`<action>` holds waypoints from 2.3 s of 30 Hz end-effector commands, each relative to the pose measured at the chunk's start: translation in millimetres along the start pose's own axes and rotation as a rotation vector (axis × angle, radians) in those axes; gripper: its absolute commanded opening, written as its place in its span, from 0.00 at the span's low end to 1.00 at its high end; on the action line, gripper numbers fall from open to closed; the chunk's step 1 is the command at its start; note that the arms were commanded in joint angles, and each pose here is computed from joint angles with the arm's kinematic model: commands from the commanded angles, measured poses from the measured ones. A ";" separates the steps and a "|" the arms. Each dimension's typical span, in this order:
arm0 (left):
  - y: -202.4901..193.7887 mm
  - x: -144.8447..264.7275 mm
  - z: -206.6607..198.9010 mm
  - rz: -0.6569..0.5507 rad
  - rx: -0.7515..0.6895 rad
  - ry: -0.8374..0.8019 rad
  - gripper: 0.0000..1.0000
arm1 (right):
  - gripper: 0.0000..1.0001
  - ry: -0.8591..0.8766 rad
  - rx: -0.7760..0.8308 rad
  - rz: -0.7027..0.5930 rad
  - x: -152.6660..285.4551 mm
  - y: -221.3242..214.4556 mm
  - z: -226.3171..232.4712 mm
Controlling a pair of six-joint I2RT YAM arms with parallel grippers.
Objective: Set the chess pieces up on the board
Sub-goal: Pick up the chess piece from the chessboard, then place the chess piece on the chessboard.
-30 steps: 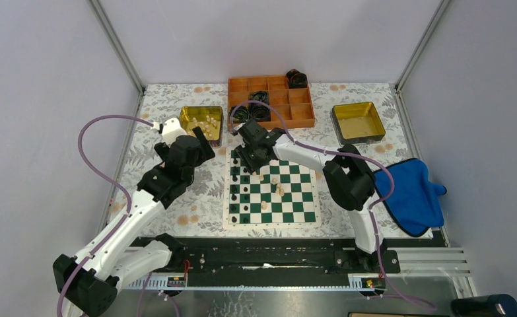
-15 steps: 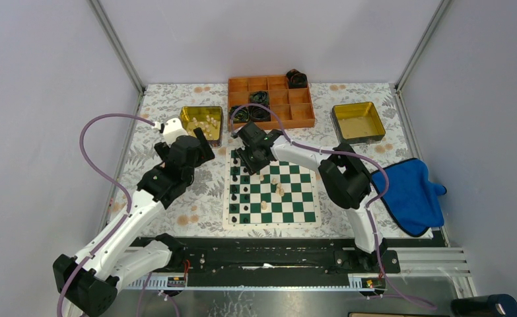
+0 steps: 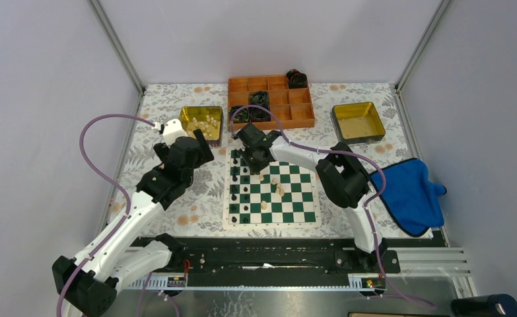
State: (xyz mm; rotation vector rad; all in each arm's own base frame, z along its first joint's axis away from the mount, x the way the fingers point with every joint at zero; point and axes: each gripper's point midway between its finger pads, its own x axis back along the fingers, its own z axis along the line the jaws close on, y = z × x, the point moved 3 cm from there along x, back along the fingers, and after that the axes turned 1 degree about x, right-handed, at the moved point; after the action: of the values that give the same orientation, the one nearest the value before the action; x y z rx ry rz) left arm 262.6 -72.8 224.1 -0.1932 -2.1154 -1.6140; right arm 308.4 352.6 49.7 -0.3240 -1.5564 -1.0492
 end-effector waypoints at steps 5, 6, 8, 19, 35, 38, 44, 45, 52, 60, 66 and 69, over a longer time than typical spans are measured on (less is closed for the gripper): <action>3.9 5.3 6.9 -0.027 -0.004 0.017 0.99 | 0.00 -0.065 0.000 -0.120 32.9 30.6 -3.2; 4.6 5.6 6.9 -0.029 -0.003 0.017 0.99 | 0.00 -0.071 0.000 -0.134 37.8 33.7 -4.0; 6.3 5.8 6.0 -0.032 0.002 0.015 0.99 | 0.00 -0.090 -0.003 -0.164 48.4 40.1 -6.1; 9.1 0.8 -6.2 -0.022 0.001 -0.018 0.99 | 0.00 -0.268 -0.113 -0.249 90.6 50.0 -51.6; 4.4 -5.4 -12.9 0.006 -0.030 -0.031 0.99 | 0.00 -0.310 -0.363 -0.210 77.0 14.8 -140.1; 5.3 -5.3 -13.2 0.006 -0.037 -0.032 0.99 | 0.00 -0.302 -0.380 -0.196 69.0 10.7 -143.2; 5.7 -5.0 -12.7 0.009 -0.049 -0.029 0.99 | 0.00 -0.293 -0.399 -0.162 52.2 4.0 -148.9; 5.6 -5.0 -12.6 0.011 -0.051 -0.028 0.99 | 0.00 -0.293 -0.401 -0.155 49.4 2.5 -150.6; 6.0 -5.2 -11.6 0.011 -0.066 -0.025 0.99 | 0.00 -0.295 -0.425 -0.131 37.9 -3.6 -158.8; 5.2 -6.9 -12.5 0.017 -0.079 -0.022 0.99 | 0.00 -0.295 -0.441 -0.094 28.9 -10.3 -164.9; 2.7 -8.3 -12.3 0.023 -0.078 -0.018 0.99 | 0.00 -0.294 -0.443 -0.080 26.3 -13.2 -165.9; 1.1 -8.7 -11.8 0.026 -0.079 -0.016 0.99 | 0.00 -0.293 -0.443 -0.076 25.4 -14.2 -166.4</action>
State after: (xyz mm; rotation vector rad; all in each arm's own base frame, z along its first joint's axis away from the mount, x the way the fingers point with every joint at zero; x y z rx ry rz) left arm 269.2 -79.6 211.3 -0.2817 -2.0224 -1.6734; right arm 393.3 207.9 49.9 -0.7635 -1.6063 -1.4333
